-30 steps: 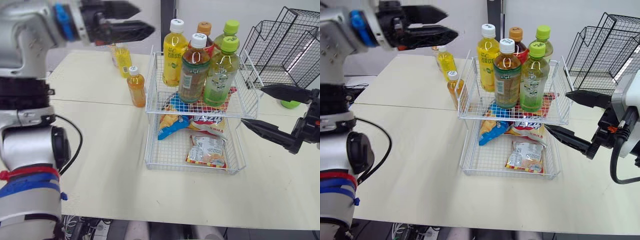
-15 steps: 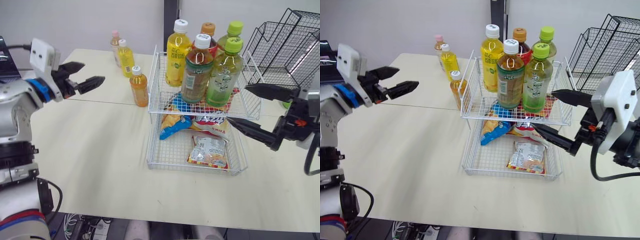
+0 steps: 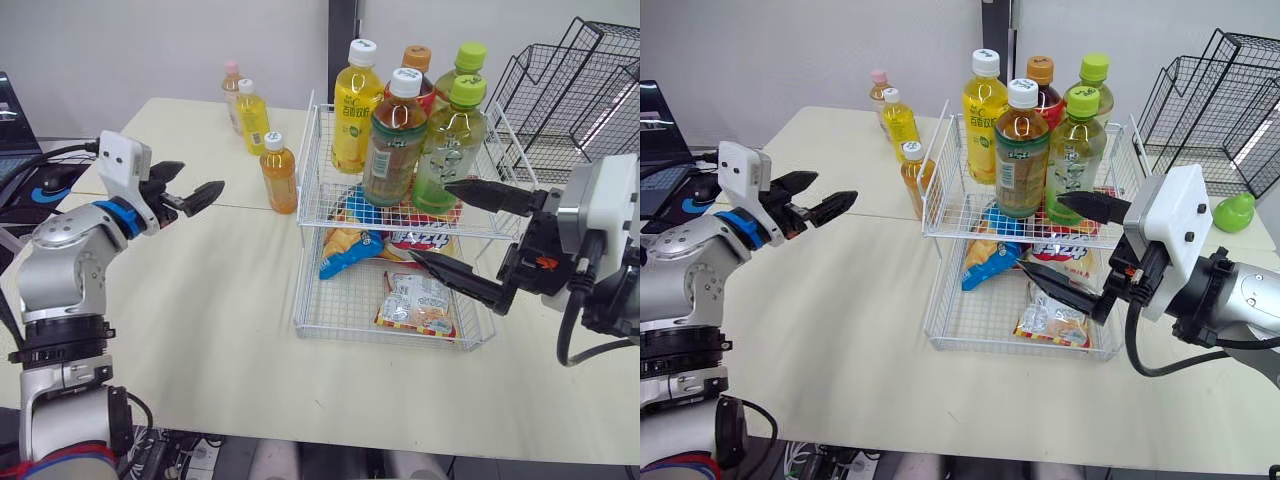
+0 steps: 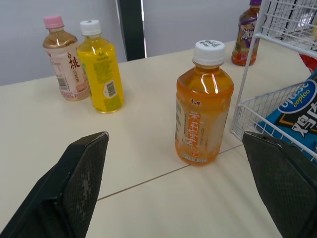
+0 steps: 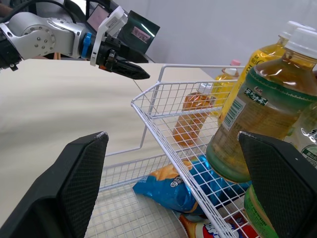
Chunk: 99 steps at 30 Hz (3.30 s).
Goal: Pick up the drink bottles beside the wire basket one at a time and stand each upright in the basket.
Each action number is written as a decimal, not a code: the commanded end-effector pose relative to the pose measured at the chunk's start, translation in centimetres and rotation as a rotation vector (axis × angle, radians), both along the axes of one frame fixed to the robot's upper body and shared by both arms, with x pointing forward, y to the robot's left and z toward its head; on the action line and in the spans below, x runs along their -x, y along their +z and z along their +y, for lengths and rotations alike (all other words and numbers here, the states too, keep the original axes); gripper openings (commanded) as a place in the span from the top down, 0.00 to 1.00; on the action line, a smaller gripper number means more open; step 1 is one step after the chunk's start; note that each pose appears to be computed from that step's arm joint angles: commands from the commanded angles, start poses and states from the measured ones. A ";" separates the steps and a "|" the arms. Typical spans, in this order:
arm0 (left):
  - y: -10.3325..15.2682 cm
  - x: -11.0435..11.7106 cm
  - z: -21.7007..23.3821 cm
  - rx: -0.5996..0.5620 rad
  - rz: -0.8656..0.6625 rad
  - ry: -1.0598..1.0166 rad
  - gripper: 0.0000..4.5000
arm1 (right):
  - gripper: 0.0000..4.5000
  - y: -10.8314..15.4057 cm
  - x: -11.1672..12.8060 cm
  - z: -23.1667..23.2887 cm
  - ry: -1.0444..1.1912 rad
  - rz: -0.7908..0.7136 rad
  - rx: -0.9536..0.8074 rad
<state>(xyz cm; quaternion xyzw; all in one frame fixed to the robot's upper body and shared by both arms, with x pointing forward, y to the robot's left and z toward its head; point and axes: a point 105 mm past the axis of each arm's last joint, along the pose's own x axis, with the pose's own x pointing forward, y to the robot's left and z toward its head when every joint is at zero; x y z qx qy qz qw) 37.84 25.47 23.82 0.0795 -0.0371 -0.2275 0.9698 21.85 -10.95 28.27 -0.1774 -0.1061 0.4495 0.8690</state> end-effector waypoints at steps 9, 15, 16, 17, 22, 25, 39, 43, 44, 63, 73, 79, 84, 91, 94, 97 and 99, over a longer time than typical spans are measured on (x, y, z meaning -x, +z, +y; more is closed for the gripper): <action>2.3 -4.3 -3.9 0.073 -0.080 0.049 0.01 | 0.00 0.5 -0.6 -0.6 -0.032 -0.036 -0.021; 2.6 -6.7 -7.4 0.092 -0.042 0.011 0.01 | 0.00 0.6 -1.4 -1.7 -0.043 -0.029 -0.019; 2.7 -7.2 -7.6 0.086 -0.036 0.031 0.01 | 0.00 0.6 -1.5 -1.8 -0.044 -0.028 -0.018; 2.7 -7.6 -7.8 0.086 -0.028 0.046 0.01 | 0.00 0.6 -1.5 -1.9 -0.043 -0.028 -0.018; 2.6 -9.1 -9.0 0.091 0.004 0.070 0.01 | 0.00 0.6 -1.6 -1.8 -0.037 -0.027 -0.018; 2.4 -9.7 -9.7 0.094 0.014 0.074 0.01 | 0.00 0.6 -1.7 -1.7 -0.029 -0.025 -0.020; 3.2 -10.1 -10.6 0.068 -0.043 0.070 0.68 | 0.00 0.6 -1.5 -1.6 -0.026 -0.025 -0.022; 3.9 -9.9 -10.0 0.057 -0.075 0.074 0.70 | 0.00 0.5 -1.4 -1.6 -0.023 -0.025 -0.021; 4.2 -9.8 -9.8 0.053 -0.086 0.074 0.70 | 0.00 0.5 -1.3 -1.6 -0.023 -0.026 -0.020; 8.5 -3.7 -6.6 -0.100 -0.113 -0.043 0.70 | 0.00 0.4 -0.9 -1.6 -0.002 -0.026 -0.009; 14.8 1.6 -3.9 -0.040 -0.068 -0.235 0.70 | 0.00 1.2 -0.3 -3.2 0.001 -0.004 -0.010; 20.4 5.3 -5.1 0.018 -0.070 -0.433 0.70 | 0.00 0.2 -0.4 -3.4 -0.002 0.038 0.049; 23.8 7.2 -8.3 0.020 -0.092 -0.599 0.70 | 0.00 -0.6 -0.7 -3.4 -0.008 0.042 0.060; 25.0 7.8 -13.3 0.014 -0.057 -0.804 0.70 | 0.00 -0.7 -1.0 -3.5 -0.024 0.030 0.054; 24.1 7.0 -14.8 -0.027 -0.035 -0.829 0.70 | 0.00 -0.6 -1.0 -3.7 -0.040 0.023 0.055; 22.7 6.0 -16.0 -0.086 -0.012 -0.844 0.70 | 0.00 -0.5 -1.0 -4.0 -0.065 0.017 0.061; 22.0 5.4 -16.6 -0.099 -0.008 -0.847 0.70 | 0.00 -0.5 -0.9 -4.2 -0.079 0.013 0.059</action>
